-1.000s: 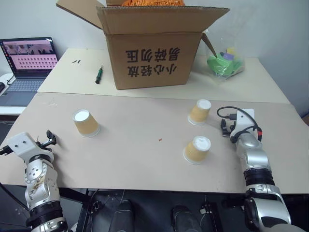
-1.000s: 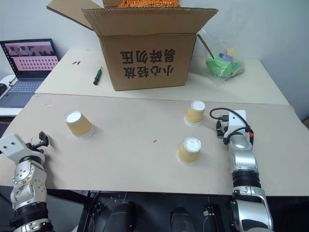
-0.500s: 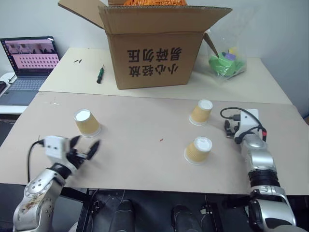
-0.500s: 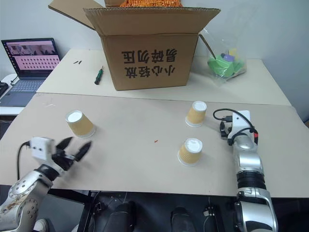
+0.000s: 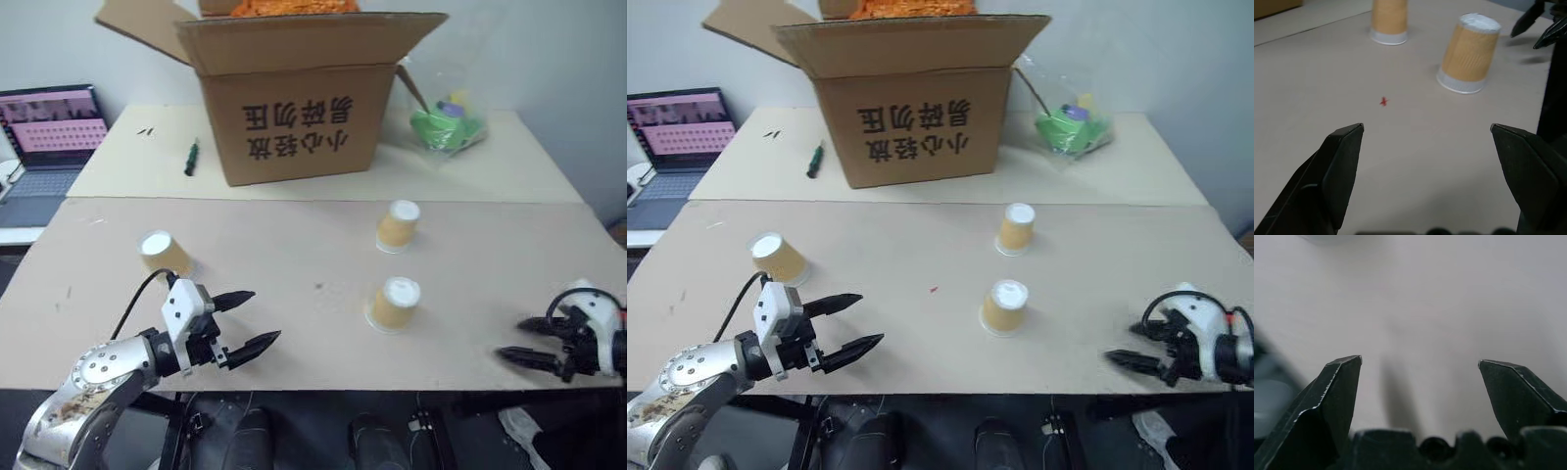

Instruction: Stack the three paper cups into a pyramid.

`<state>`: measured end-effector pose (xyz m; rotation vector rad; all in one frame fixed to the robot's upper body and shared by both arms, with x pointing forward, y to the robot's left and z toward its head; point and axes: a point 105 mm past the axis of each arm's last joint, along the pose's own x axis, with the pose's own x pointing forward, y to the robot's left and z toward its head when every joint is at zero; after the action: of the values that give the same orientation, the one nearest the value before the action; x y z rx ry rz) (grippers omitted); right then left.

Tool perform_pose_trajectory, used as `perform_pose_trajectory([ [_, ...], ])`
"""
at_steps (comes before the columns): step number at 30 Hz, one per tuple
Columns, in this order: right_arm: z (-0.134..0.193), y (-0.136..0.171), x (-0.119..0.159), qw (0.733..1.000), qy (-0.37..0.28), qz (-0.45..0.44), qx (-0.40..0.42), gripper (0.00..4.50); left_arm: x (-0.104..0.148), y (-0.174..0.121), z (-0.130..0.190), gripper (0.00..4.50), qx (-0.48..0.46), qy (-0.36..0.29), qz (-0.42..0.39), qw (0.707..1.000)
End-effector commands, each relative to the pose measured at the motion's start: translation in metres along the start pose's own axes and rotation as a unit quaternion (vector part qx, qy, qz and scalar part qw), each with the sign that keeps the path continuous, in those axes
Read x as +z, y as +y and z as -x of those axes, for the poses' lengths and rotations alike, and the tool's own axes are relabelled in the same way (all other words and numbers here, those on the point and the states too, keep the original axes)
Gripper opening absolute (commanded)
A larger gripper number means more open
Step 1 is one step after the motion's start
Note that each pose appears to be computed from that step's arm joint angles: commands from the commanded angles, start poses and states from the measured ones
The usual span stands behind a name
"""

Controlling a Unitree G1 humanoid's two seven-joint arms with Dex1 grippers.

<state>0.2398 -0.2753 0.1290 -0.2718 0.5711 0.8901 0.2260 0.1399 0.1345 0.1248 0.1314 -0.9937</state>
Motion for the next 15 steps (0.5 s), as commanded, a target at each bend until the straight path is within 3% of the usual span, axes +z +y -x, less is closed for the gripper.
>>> perform_pose_trajectory([
  [1, -0.018, 0.02, 0.039, 0.997, -0.031, 0.064, 0.037, 4.5, 0.002, -0.004, -0.002, 4.43, -0.015, -0.009, -0.013, 1.0],
  [7, -0.049, 0.045, 0.074, 0.989, -0.077, 0.104, 0.066, 4.5, 0.011, 0.003, -0.005, 4.43, -0.009, -0.013, -0.026, 1.0],
  [15, -0.07, 0.051, 0.093, 0.984, -0.107, 0.124, 0.071, 4.5, 0.027, 0.008, -0.01, 4.43, -0.007, -0.016, -0.034, 0.999],
])
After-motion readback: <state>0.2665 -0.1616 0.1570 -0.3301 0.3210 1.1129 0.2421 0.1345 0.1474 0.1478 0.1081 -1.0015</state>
